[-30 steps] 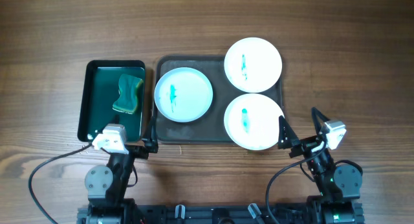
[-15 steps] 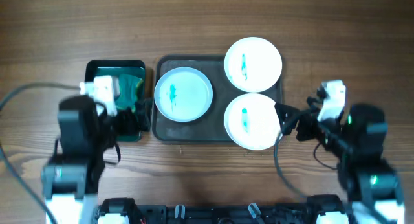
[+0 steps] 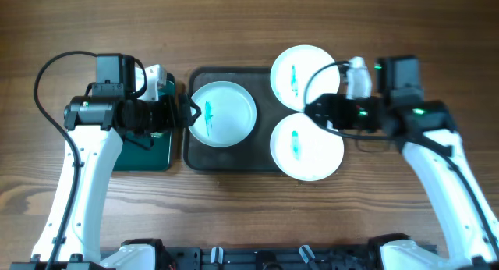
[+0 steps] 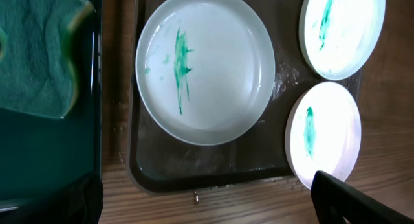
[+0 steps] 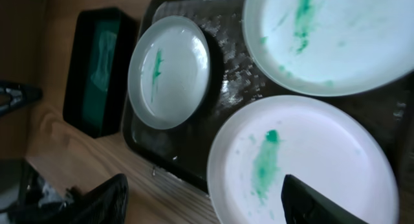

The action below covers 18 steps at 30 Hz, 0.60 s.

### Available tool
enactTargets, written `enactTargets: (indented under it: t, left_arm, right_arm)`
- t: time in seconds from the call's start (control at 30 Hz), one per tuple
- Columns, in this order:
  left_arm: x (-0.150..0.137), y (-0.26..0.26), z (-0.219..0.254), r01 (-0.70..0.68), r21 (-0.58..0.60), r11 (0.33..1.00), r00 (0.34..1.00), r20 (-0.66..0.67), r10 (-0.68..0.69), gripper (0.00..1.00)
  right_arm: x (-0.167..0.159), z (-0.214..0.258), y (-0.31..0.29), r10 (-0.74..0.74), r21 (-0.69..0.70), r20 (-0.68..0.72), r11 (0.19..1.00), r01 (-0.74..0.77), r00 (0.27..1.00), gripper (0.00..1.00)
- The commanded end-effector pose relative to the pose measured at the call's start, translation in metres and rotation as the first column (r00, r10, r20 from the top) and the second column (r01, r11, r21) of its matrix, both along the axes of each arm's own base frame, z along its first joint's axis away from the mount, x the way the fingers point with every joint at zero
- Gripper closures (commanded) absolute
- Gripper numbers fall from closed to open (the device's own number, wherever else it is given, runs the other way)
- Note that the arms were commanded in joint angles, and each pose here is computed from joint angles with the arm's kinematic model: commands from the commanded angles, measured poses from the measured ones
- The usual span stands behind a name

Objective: Clean dirty plates on tray and stack at the side
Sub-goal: 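Reach left gripper to the sponge and right gripper to the left plate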

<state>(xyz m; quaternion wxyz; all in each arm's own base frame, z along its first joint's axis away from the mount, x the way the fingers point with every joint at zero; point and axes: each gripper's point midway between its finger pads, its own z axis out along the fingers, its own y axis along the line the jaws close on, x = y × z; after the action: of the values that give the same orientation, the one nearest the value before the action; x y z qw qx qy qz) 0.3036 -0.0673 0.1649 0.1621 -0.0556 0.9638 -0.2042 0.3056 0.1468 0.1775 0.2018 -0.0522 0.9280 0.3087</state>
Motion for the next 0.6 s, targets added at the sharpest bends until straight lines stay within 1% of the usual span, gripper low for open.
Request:
enactTargets:
  t: [0.0, 0.03, 0.07, 0.1, 0.13, 0.17, 0.2, 0.27, 0.3, 0.33, 0.47, 0.57]
  left_arm:
    - [0.011, 0.01, 0.006, -0.039, 0.057, 0.998, 0.999, 0.039, 0.037, 0.0]
    - [0.013, 0.034, 0.003, -0.185, 0.15, 0.971, 0.983, 0.022, 0.183, 0.0]
    - [0.012, 0.052, 0.003, -0.274, 0.22, 0.936, 0.961, 0.025, 0.275, 0.0]
    - [0.011, 0.061, 0.003, -0.31, 0.259, 0.915, 0.949, 0.03, 0.313, 0.0]
    - [0.01, 0.066, 0.002, -0.32, 0.286, 0.903, 0.946, 0.038, 0.323, 0.0]
    - [0.011, 0.072, 0.003, -0.332, 0.314, 0.89, 0.941, 0.049, 0.334, 0.0]
    - [0.011, 0.076, 0.003, -0.34, 0.332, 0.88, 0.938, 0.057, 0.341, 0.0]
    - [0.01, 0.087, 0.004, -0.366, 0.381, 0.849, 0.928, 0.078, 0.364, 0.0]
    - [0.01, 0.093, 0.004, -0.394, 0.392, 0.832, 0.915, 0.086, 0.393, 0.0]
    - [0.01, 0.096, 0.004, -0.401, 0.392, 0.828, 0.912, 0.086, 0.401, 0.0]
    - [0.008, 0.11, 0.004, -0.439, 0.392, 0.808, 0.892, 0.084, 0.443, 0.0]
    - [0.007, 0.113, 0.004, -0.446, 0.392, 0.805, 0.888, 0.085, 0.451, 0.0]
  right_arm:
    - [0.015, -0.015, 0.043, -0.021, -0.055, -0.065, 0.998, 0.018, 0.998, 0.26]
    - [0.022, -0.02, 0.057, -0.016, -0.083, -0.073, 0.997, 0.01, 0.997, 0.27]
    - [0.031, -0.024, 0.069, -0.016, -0.107, -0.079, 0.994, 0.008, 0.997, 0.28]
    - [0.04, -0.03, 0.08, -0.011, -0.128, -0.082, 0.992, 0.0, 0.997, 0.32]
    - [0.05, -0.038, 0.091, -0.019, -0.147, -0.094, 0.989, 0.005, 0.995, 0.34]
    - [0.057, -0.047, 0.098, -0.016, -0.154, -0.105, 0.988, 0.0, 0.994, 0.39]
    - [0.062, -0.058, 0.101, -0.044, -0.164, -0.13, 0.986, 0.022, 0.991, 0.41]
    - [0.07, -0.086, 0.104, -0.067, -0.177, -0.17, 0.984, 0.037, 0.983, 0.5]
    - [0.072, -0.102, 0.107, -0.07, -0.186, -0.188, 0.982, 0.035, 0.98, 0.54]
    - [0.073, -0.115, 0.11, -0.069, -0.193, -0.203, 0.981, 0.029, 0.977, 0.58]
    - [0.069, -0.155, 0.119, -0.062, -0.221, -0.256, 0.975, 0.004, 0.965, 0.62]
    - [0.067, -0.167, 0.119, -0.064, -0.232, -0.275, 0.973, -0.002, 0.959, 0.66]
